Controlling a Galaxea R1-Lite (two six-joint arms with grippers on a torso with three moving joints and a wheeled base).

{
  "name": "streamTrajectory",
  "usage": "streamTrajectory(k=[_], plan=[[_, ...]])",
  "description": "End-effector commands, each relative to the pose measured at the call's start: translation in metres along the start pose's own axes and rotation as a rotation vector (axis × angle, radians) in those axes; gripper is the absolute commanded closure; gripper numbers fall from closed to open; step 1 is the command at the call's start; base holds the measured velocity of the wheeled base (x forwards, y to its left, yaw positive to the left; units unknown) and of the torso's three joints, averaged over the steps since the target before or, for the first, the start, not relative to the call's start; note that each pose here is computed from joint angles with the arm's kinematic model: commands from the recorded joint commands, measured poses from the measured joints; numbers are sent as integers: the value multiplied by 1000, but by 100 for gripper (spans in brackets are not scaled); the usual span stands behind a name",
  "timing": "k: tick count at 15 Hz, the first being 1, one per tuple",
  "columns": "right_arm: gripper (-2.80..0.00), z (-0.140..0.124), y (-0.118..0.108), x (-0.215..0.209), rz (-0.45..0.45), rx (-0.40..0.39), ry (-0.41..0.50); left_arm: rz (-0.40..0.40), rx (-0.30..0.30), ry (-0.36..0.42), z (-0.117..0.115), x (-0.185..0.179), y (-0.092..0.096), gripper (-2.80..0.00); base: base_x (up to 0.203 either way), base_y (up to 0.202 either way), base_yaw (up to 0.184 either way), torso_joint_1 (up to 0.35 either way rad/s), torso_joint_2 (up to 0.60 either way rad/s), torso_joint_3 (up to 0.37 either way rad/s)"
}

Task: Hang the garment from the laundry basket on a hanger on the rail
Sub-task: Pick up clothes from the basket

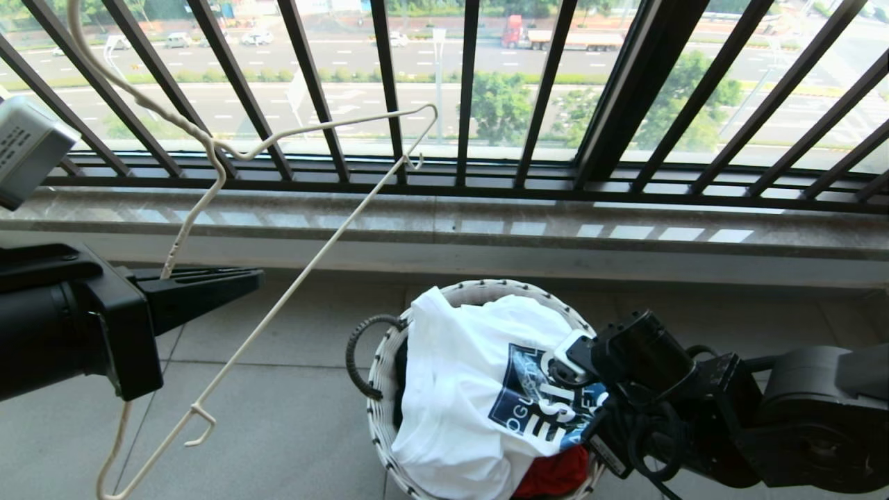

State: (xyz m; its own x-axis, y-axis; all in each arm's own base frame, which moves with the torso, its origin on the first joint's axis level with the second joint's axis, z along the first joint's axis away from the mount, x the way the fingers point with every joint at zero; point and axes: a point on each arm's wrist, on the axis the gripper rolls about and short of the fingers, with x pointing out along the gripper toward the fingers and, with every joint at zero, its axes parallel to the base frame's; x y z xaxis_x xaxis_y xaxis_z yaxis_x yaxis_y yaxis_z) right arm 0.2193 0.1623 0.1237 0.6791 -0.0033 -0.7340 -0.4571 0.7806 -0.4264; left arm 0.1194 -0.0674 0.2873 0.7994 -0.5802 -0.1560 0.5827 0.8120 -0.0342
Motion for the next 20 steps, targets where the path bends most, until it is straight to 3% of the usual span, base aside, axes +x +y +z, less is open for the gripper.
streamTrajectory(k=[1, 3, 4, 9, 13, 15, 18, 19, 20], plan=[[0, -6, 4, 7, 3, -21, 37, 1, 0, -2, 0, 0, 0, 0, 0, 0, 0, 0, 0, 0], [0, -9, 4, 6, 5, -58, 43, 0, 0, -2, 0, 0, 0, 0, 0, 0, 0, 0, 0, 0], [-280, -10, 4, 4, 5, -65, 39, 1, 0, -5, 1, -1, 0, 0, 0, 0, 0, 0, 0, 0], [-280, -6, -5, -16, -4, -51, -29, 2, 1, -10, 1, -2, 0, 0, 0, 0, 0, 0, 0, 0], [-280, 6, -15, -46, 15, -24, -179, 1, 2, -17, 2, -4, 0, 0, 0, 0, 0, 0, 0, 0], [-280, 20, -13, -55, 27, -13, -263, 2, 2, -20, 2, -5, -1, 0, 0, 0, 0, 0, 0, 0], [-280, 35, -2, -61, 47, -28, -317, 1, 3, -26, 3, -7, -1, 0, 0, 0, 0, 0, 0, 0], [0, 38, 2, -62, 53, -38, -324, 3, 3, -27, 3, -7, -1, 0, 0, 0, 0, 0, 0, 0], [0, 40, 6, -61, 53, -46, -324, 8, 4, -32, 5, -7, -1, 0, 0, 0, 0, 0, 0, 0]])
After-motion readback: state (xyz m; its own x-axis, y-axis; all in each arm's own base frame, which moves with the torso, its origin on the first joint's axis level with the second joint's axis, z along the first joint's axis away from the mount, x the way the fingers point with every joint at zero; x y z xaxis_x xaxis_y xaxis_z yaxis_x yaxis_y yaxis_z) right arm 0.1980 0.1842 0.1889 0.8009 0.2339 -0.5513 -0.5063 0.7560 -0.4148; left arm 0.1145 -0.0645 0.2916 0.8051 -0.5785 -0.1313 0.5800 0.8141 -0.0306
